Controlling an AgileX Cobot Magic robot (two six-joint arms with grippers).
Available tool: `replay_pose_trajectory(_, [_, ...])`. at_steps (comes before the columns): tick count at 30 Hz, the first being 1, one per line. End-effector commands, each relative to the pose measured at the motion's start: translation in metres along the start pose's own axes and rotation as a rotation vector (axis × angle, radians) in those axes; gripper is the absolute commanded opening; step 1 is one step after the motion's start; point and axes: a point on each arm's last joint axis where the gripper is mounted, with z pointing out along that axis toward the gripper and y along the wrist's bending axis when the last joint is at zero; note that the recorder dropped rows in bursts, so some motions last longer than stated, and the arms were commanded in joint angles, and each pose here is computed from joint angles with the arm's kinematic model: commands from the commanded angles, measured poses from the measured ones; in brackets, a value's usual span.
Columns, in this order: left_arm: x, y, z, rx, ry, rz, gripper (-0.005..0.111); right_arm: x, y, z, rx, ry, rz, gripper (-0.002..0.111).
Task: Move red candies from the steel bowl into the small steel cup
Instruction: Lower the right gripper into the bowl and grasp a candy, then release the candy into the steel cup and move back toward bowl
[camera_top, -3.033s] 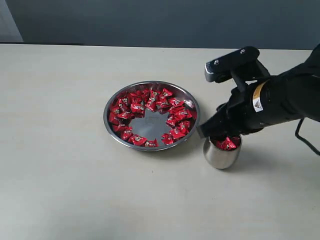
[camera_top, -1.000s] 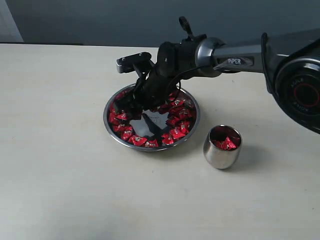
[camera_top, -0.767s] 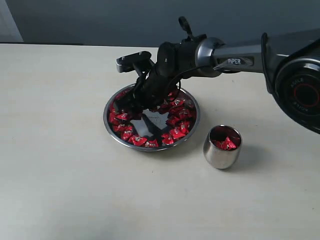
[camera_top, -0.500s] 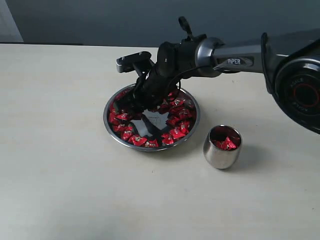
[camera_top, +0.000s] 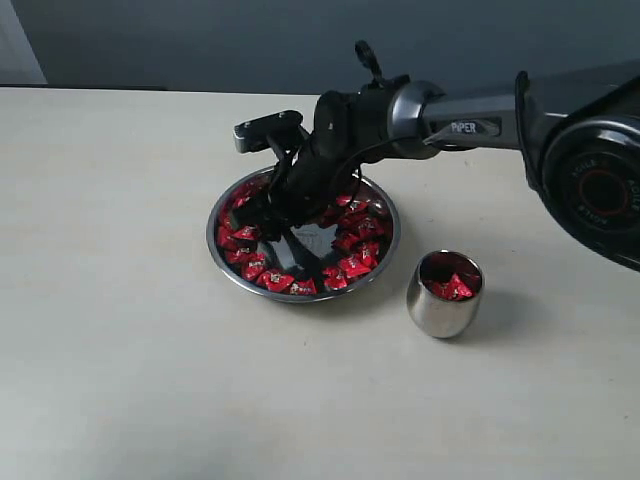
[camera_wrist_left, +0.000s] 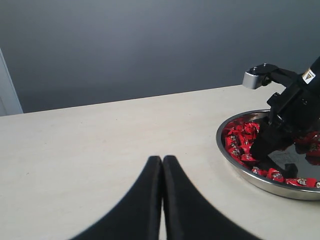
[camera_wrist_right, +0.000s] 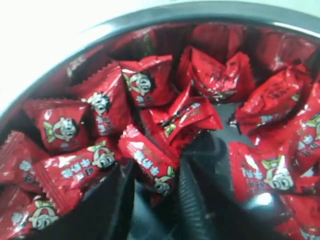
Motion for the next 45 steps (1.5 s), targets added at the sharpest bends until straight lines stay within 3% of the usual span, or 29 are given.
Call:
replay_pose_trajectory(1, [0.001,0.0,0.0,-0.001,-0.005,-0.002,0.002,-0.01,0.004,-0.022,-0.005,-0.023,-0.017,0.006])
replay_pose_trajectory(3, [0.001,0.0,0.0,-0.001,-0.005,-0.002,0.002,-0.012,0.006,-0.03,-0.01,-0.027,-0.02,-0.001])
replay_pose_trajectory(11, [0.001,0.0,0.0,-0.001,-0.005,-0.002,0.002,-0.007,0.019,-0.079,-0.058,0.12,-0.062,-0.001])
replay_pose_trajectory(15, [0.001,0.0,0.0,-0.001,-0.005,-0.002,0.002,0.002,0.023,-0.114,-0.043,0.041,-0.06,-0.001])
replay_pose_trajectory(24, [0.001,0.0,0.0,-0.001,-0.005,-0.002,0.002,0.077,0.025,-0.201,0.071,-0.153,-0.061,-0.001])
replay_pose_trajectory(33, [0.001,0.0,0.0,-0.001,-0.006,-0.002,0.002,0.134,0.005,-0.209,0.279,-0.107,0.057,-0.001])
replay_pose_trajectory(45, [0.001,0.0,0.0,-0.001,-0.006,-0.002,0.002,0.147,-0.001,-0.204,0.336,-0.049,0.076,-0.001])
